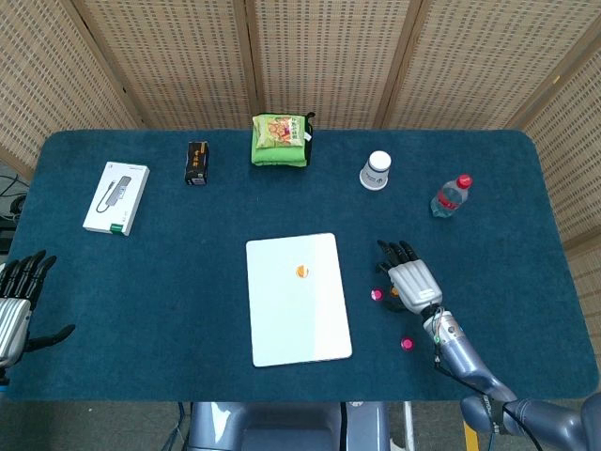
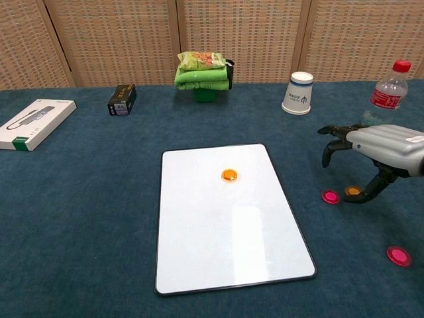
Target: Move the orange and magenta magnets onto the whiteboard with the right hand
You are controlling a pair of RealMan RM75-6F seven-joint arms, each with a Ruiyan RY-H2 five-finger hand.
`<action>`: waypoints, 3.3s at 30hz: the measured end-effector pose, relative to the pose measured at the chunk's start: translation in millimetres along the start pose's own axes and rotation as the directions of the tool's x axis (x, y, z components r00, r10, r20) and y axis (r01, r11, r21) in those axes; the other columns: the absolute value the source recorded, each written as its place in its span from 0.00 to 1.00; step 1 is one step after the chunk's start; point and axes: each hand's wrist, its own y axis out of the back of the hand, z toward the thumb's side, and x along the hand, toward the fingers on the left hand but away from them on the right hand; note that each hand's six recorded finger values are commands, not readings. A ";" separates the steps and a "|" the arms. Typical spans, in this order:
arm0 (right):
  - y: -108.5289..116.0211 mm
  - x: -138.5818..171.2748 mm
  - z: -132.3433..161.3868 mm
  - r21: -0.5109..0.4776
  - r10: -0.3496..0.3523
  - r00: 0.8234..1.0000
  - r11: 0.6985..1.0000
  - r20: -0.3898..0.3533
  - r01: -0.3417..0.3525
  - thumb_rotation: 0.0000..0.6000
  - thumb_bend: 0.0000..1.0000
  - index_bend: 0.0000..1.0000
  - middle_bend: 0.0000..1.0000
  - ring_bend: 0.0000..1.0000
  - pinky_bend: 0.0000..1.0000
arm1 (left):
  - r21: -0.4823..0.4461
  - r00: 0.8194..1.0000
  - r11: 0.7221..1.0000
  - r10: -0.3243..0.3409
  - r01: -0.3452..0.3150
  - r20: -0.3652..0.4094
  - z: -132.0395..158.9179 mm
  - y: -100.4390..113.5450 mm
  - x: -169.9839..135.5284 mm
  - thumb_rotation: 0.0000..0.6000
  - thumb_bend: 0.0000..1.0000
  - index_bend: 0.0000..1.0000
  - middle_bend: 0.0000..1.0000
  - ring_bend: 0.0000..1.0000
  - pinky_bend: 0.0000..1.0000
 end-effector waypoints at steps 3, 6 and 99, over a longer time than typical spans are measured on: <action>-2.8 -1.0 2.6 0.001 0.003 1.000 1.000 -0.006 -0.003 1.00 0.26 0.36 0.00 0.00 0.00 | -0.002 1.000 1.000 0.000 0.000 -0.001 -0.1 0.1 0.0 1.00 0.00 0.00 0.00 0.00 0.00; -6.4 -1.3 4.8 0.003 0.005 1.000 1.000 -0.011 -0.005 1.00 0.26 0.37 0.00 0.00 0.00 | -0.005 1.000 1.000 0.000 0.000 -0.001 -0.4 0.0 -0.2 1.00 0.00 0.00 0.00 0.00 0.00; 33.9 -28.7 62.5 0.029 0.007 0.996 1.000 -0.091 -0.005 1.00 0.26 0.37 0.00 0.00 0.00 | -0.046 0.999 0.998 -0.038 0.037 -0.010 -2.7 -1.8 -0.1 1.00 0.00 0.00 0.00 0.00 0.00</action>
